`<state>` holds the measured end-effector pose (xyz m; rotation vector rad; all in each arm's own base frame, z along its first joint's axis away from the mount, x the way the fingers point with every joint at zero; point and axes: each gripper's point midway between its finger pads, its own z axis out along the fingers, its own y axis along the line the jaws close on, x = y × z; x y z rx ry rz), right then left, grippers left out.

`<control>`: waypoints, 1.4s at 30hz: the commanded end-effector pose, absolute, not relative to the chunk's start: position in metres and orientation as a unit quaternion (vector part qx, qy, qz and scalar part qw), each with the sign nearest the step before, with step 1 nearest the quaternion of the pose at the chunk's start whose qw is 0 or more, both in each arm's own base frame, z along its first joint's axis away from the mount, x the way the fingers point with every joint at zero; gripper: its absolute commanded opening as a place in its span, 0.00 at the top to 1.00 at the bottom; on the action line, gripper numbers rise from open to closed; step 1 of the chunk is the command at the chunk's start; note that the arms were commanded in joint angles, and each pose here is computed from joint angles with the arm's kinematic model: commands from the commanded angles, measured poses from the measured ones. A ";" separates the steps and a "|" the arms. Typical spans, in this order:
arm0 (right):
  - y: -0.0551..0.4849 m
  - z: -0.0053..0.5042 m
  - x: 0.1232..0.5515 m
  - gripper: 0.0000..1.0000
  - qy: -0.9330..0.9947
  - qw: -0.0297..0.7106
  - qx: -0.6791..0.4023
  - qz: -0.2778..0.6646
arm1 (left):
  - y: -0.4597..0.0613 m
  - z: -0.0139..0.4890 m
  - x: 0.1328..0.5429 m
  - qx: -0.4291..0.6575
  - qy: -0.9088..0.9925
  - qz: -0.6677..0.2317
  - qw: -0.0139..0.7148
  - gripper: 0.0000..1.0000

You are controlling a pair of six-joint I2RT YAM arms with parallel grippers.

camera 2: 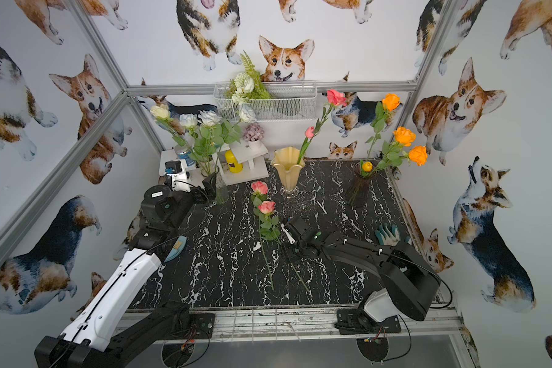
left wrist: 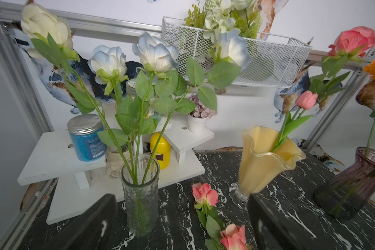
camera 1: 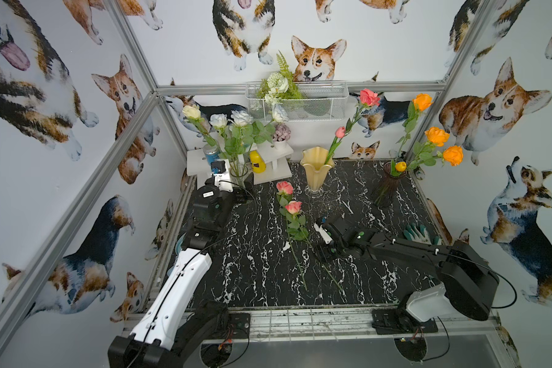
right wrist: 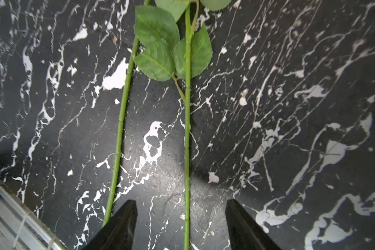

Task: Arrange the flowers in different vases according to their variety
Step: Pick up the flower at the center of the board.

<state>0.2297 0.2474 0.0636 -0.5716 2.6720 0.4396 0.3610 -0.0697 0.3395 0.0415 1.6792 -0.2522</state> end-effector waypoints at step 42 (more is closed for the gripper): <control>0.227 0.026 0.173 1.00 0.967 0.107 -0.225 0.053 | -0.078 0.256 0.329 0.023 0.808 -0.140 0.572 0.00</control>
